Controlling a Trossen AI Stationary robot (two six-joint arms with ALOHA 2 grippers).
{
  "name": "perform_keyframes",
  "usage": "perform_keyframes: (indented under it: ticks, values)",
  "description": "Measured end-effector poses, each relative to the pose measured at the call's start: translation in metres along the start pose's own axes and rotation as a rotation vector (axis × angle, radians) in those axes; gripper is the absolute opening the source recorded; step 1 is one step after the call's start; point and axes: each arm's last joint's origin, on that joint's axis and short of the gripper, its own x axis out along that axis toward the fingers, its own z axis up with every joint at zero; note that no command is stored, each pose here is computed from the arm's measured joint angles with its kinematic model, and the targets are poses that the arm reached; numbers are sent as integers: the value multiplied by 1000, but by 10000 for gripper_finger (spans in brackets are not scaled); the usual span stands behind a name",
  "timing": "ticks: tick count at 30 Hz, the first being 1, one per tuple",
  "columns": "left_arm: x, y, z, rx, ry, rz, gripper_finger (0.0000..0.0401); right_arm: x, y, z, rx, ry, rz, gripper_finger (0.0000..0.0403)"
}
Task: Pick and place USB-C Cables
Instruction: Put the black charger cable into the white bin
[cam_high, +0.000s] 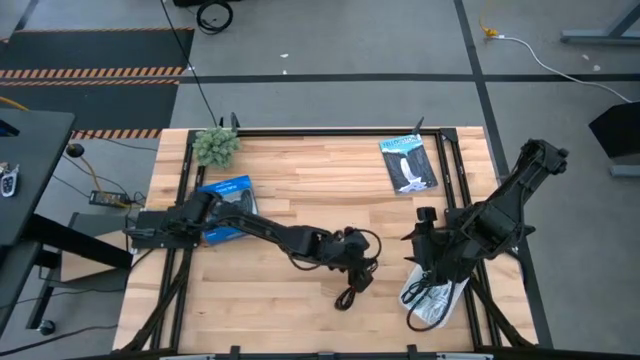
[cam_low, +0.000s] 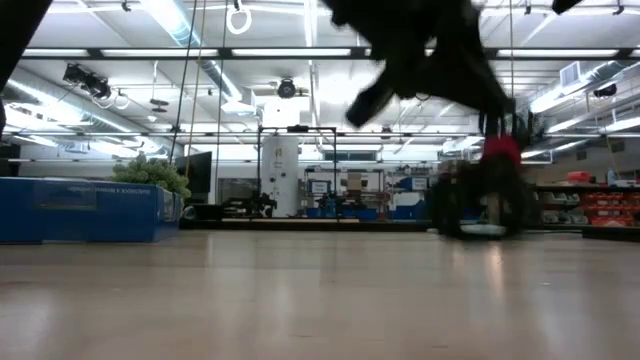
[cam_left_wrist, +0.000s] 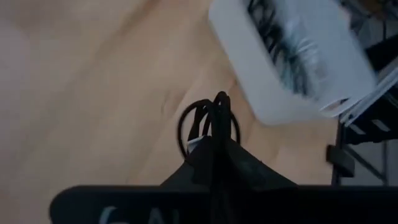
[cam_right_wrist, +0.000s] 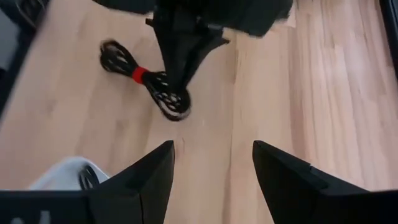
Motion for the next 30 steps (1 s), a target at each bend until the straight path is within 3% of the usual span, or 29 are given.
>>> perform_keyframes:
  ticks: [9,15,22,30]
  values:
    - [-79,-17,56,164,-339,68,25,-43,-34,20,170,-164,70,224]
    - [-125,-26,96,263,-618,28,26,-59,-55,29,248,-252,88,224]
    - [-149,-33,118,327,-845,-28,26,-55,-66,36,285,-287,53,228]
    - [-152,-35,121,335,-887,-45,26,-56,-76,54,262,-435,44,233]
